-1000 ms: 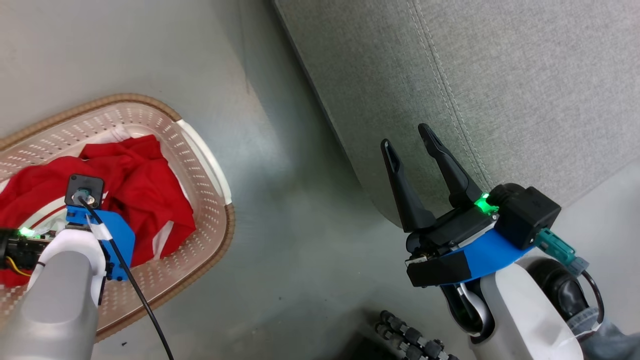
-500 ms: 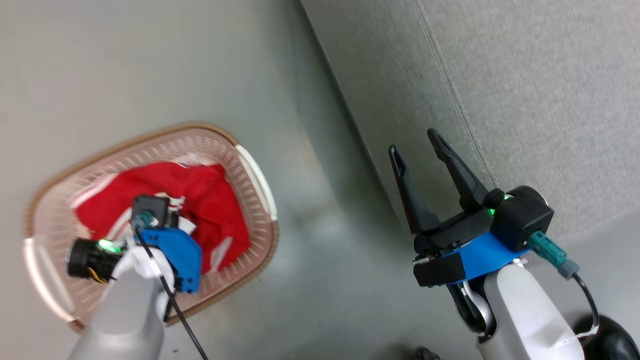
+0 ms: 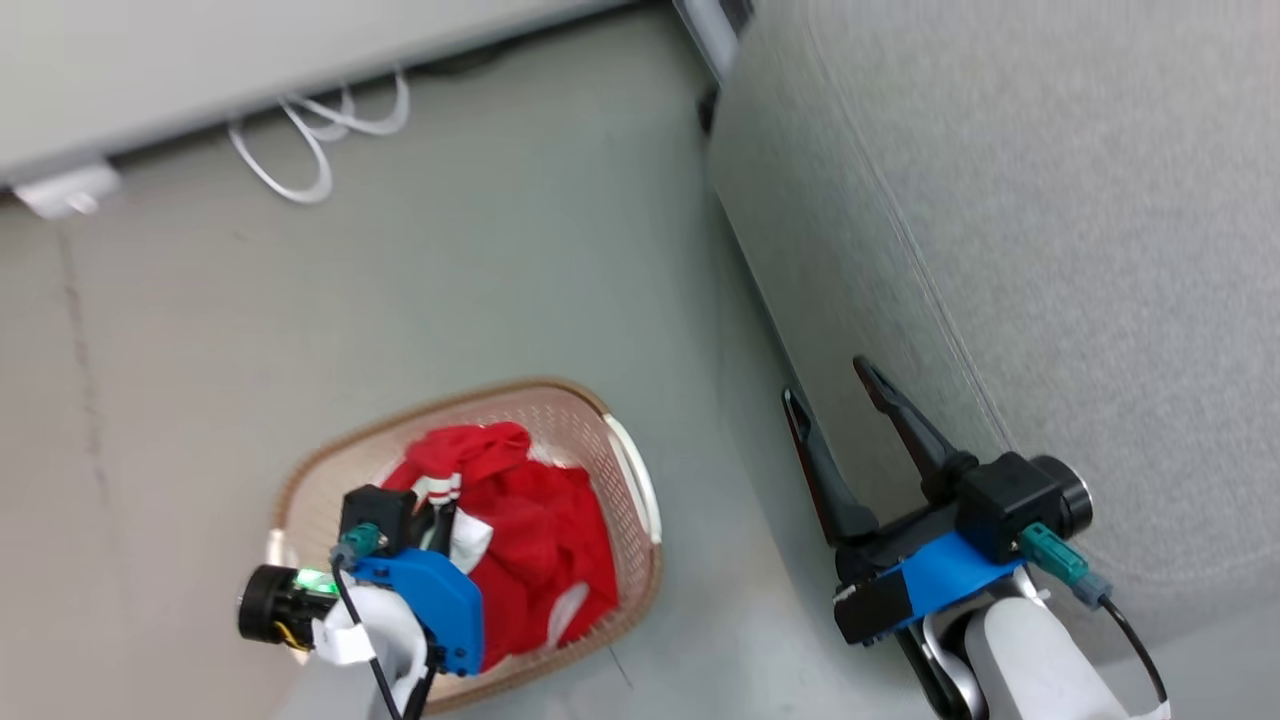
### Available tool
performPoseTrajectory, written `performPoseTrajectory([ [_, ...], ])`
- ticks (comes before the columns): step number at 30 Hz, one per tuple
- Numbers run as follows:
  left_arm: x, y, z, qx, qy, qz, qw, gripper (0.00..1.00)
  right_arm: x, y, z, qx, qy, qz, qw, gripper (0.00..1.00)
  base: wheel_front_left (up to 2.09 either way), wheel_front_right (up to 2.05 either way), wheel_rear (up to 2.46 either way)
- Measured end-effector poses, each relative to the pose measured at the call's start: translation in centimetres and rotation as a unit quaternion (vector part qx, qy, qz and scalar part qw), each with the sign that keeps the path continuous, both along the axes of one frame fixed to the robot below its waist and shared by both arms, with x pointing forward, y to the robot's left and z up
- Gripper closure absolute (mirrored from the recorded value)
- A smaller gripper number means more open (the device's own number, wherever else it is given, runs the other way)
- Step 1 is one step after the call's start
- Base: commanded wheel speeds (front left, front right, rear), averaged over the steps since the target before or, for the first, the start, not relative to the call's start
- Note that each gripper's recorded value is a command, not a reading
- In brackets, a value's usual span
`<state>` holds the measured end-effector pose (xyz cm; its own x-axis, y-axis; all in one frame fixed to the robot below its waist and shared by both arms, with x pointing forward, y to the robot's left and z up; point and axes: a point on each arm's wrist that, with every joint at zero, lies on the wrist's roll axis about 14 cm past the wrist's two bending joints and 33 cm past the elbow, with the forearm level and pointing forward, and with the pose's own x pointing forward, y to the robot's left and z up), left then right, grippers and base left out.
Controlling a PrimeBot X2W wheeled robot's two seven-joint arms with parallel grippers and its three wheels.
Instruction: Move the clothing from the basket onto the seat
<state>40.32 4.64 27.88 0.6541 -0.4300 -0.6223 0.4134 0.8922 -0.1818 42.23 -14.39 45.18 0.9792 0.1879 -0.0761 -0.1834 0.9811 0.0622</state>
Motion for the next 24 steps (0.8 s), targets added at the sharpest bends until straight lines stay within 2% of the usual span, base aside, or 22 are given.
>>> performPoseTrajectory([
  [12, 0.1, -0.8, 10.6, -0.048, -0.140, 0.005, 0.989, 1.00, -3.1, 2.6, 4.4, 0.010, -0.043, 0.031, 0.999, 0.00, 0.00, 0.00, 0.00],
  [20, 0.3, -3.9, 19.6, -0.102, -0.247, -0.036, 0.963, 1.00, -4.8, 4.7, 6.2, 0.017, -0.064, 0.061, 0.996, 0.00, 0.00, 0.00, 0.00],
  [24, 0.4, -5.4, 22.7, -0.119, -0.277, -0.061, 0.951, 1.00, -5.0, 5.4, 6.7, 0.020, -0.069, 0.071, 0.995, 0.00, 0.00, 0.00, 0.00],
])
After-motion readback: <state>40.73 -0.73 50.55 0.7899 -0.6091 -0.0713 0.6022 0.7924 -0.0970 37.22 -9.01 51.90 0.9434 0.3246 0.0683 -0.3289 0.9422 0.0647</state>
